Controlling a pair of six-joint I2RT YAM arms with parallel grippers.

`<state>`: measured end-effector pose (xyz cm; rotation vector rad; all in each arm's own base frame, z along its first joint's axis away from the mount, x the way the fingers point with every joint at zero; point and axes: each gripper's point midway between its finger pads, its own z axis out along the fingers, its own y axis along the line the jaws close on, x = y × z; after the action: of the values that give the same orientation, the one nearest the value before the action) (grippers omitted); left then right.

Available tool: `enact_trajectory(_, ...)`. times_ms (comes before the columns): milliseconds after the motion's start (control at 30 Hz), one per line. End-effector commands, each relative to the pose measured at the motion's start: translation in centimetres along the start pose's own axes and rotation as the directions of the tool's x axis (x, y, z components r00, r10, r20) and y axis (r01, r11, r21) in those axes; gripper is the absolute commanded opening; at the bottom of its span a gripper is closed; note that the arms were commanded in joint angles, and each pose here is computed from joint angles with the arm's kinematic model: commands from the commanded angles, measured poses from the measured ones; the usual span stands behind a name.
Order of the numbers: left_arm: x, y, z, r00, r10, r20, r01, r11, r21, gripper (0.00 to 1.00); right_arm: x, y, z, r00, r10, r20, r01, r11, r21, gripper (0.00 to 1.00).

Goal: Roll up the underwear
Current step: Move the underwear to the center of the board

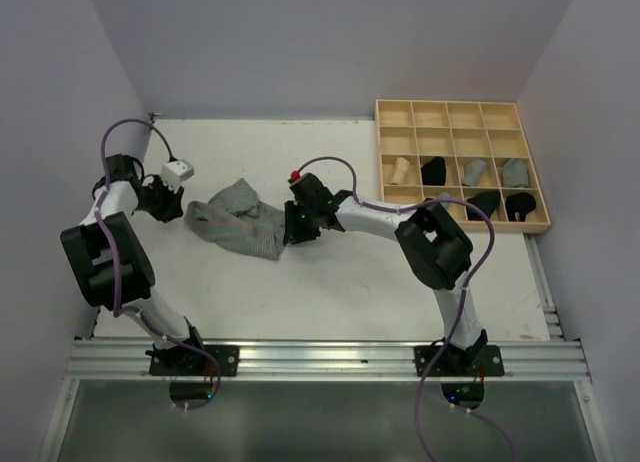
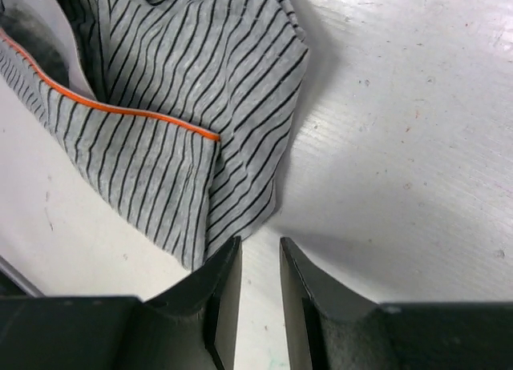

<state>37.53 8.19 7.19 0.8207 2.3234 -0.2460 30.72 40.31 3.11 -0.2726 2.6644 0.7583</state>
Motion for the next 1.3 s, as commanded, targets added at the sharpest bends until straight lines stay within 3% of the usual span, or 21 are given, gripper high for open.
enact_trajectory(0, 1.5, -0.7, -0.6, 0.990, 0.142, 0.028, -0.142, 0.990, 0.004, 0.26, -5.2, 3.9, -3.0, 0.988, -0.069, 0.136, 0.078, 0.995, -0.060, 0.30)
enact_trajectory(67, 1.9, -1.9, -0.8, 0.990, 0.129, 0.063, -0.133, 0.990, 0.053, 0.36, -7.3, 6.1, -3.2, 0.985, -0.080, 0.153, 0.097, 0.990, -0.105, 0.29)
enact_trajectory(167, 0.8, -2.8, -2.0, 0.985, 0.107, 0.135, -0.122, 0.986, 0.113, 0.44, -7.3, 6.9, -1.7, 0.988, -0.095, 0.122, 0.111, 0.984, -0.136, 0.29)
enact_trajectory(367, -1.4, 0.5, -4.5, 0.976, 0.051, 0.210, -0.071, 0.994, 0.088, 0.48, -6.2, 6.3, -0.6, 0.991, -0.119, 0.066, 0.127, 0.982, -0.138, 0.31)
enact_trajectory(700, -3.0, 3.6, -4.0, 0.969, -0.026, 0.247, 0.014, 0.999, 0.051, 0.56, -3.1, 3.7, 1.6, 1.000, 0.001, -0.003, -0.001, 0.996, -0.086, 0.35)
enact_trajectory(1033, -3.3, 6.4, -1.5, 0.977, -0.078, 0.198, 0.088, 0.995, -0.045, 0.57, -1.4, 3.3, 4.1, 0.997, 0.010, -0.070, -0.017, 0.994, -0.106, 0.35)
enact_trajectory(1267, -4.0, 4.9, 3.1, 0.996, 0.043, 0.073, -0.040, 0.999, -0.034, 0.57, -1.5, 3.6, 3.1, 0.999, -0.025, -0.044, 0.019, 0.991, -0.131, 0.20)
